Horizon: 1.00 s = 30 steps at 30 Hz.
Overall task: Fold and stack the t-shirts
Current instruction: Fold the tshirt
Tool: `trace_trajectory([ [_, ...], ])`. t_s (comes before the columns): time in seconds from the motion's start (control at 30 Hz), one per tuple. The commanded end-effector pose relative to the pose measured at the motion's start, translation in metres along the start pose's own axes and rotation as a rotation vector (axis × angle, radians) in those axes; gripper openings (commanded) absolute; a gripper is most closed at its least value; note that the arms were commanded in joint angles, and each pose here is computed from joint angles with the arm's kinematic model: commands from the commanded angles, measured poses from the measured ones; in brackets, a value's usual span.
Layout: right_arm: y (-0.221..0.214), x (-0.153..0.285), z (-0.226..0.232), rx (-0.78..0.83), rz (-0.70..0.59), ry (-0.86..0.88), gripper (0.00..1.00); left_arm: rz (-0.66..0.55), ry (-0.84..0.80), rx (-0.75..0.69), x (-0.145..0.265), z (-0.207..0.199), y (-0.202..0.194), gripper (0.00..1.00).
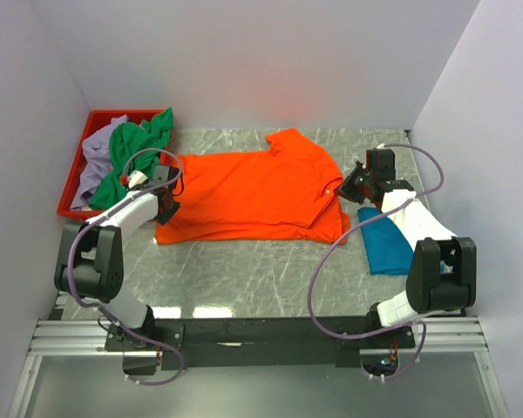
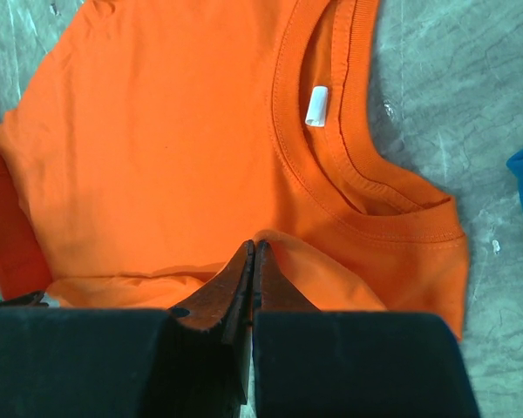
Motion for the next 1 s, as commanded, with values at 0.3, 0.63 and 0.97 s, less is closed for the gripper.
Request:
trace_trajectory([
  [0.3, 0.002, -0.002, 0.006, 0.028, -0.015, 0.036, 0.0, -0.016, 0.114, -0.017, -0.014, 0.003, -0.001, 0.4],
  [0.63, 0.001, -0.003, 0.005, 0.03, -0.014, 0.039, 0.0, -0.02, 0.111, -0.026, -0.016, -0.001, -0.001, 0.24],
  [0.97, 0.007, 0.007, 0.014, 0.034, -0.041, 0.05, 0.0, -0.093, 0.108, -0.019, 0.006, 0.002, 0.021, 0.01],
])
Point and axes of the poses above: each gripper's point midway between its finger pads, its own x axis back along the fingers, its own z axis along the line the jaws close on, y = z × x, the point moved 6 cm from there along x, back along the fingers, and after that the axes turned 13 degrees about -x, right-handed, at the moved point
